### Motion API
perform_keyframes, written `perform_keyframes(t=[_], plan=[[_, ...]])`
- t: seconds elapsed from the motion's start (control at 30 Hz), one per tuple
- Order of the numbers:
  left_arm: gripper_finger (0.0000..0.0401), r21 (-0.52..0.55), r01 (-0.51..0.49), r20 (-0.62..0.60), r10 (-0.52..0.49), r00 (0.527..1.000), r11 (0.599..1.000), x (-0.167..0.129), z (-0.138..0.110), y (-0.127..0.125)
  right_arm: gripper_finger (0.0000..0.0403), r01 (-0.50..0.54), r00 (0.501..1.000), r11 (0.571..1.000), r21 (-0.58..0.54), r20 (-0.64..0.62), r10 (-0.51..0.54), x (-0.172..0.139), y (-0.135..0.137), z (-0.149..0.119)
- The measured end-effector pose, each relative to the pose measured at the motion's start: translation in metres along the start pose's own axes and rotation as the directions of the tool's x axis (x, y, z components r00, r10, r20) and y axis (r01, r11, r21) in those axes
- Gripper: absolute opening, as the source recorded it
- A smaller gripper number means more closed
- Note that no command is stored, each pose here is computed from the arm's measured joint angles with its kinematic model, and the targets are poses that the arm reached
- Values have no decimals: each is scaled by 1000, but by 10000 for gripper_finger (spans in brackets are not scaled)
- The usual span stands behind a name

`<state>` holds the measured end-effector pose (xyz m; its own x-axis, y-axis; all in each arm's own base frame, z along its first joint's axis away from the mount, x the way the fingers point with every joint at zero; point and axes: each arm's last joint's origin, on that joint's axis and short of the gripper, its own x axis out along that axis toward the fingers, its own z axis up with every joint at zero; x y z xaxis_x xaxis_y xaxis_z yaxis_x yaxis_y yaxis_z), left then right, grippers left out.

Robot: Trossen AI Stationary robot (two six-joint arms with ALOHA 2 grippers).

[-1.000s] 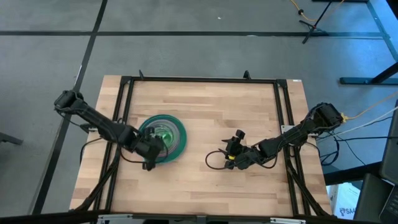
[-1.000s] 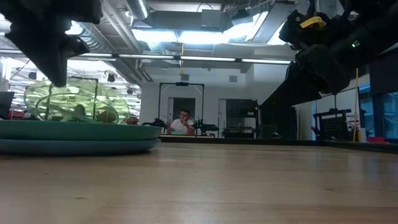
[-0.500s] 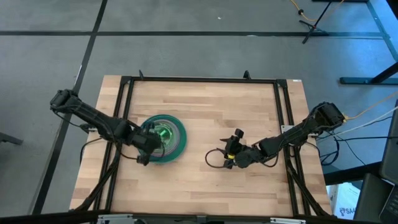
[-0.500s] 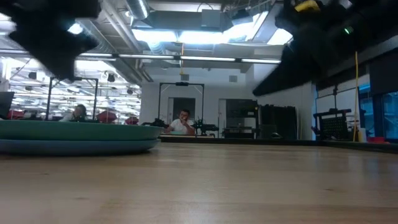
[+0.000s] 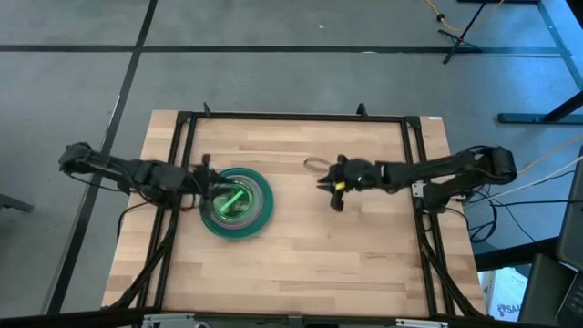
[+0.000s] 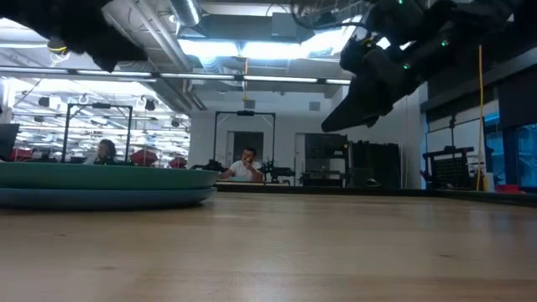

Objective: Stack plastic plates
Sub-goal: Return to Home Position

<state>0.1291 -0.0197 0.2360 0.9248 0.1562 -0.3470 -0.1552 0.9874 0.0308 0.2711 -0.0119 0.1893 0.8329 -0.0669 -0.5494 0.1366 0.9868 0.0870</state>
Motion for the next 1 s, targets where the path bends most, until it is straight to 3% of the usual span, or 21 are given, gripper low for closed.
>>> perform_keyframes(t=[0.1, 0.23, 0.4, 0.67, 1.0], plan=[[71, -122, -13, 77, 23, 997, 992, -5, -5, 5, 39, -16, 998, 1000, 20, 54, 15, -13, -15, -3], [50, -150, -45, 64, 55, 996, 988, -3, -20, 6, 6, 16, 989, 1000, 12, 147, -18, -38, -19, -15], [22, -97, -115, 59, 121, 991, 989, 0, -28, 8, 11, 11, 961, 1000, 28, 274, -18, -73, -10, -38], [3, -52, -111, 86, 116, 990, 992, 2, -42, 9, 13, -69, 889, 998, 13, 454, 56, -112, 1, -66], [1, -13, 37, 266, -33, 963, 999, -5, -62, 14, 14, -143, 824, 990, -16, 551, 128, -121, -2, -101]])
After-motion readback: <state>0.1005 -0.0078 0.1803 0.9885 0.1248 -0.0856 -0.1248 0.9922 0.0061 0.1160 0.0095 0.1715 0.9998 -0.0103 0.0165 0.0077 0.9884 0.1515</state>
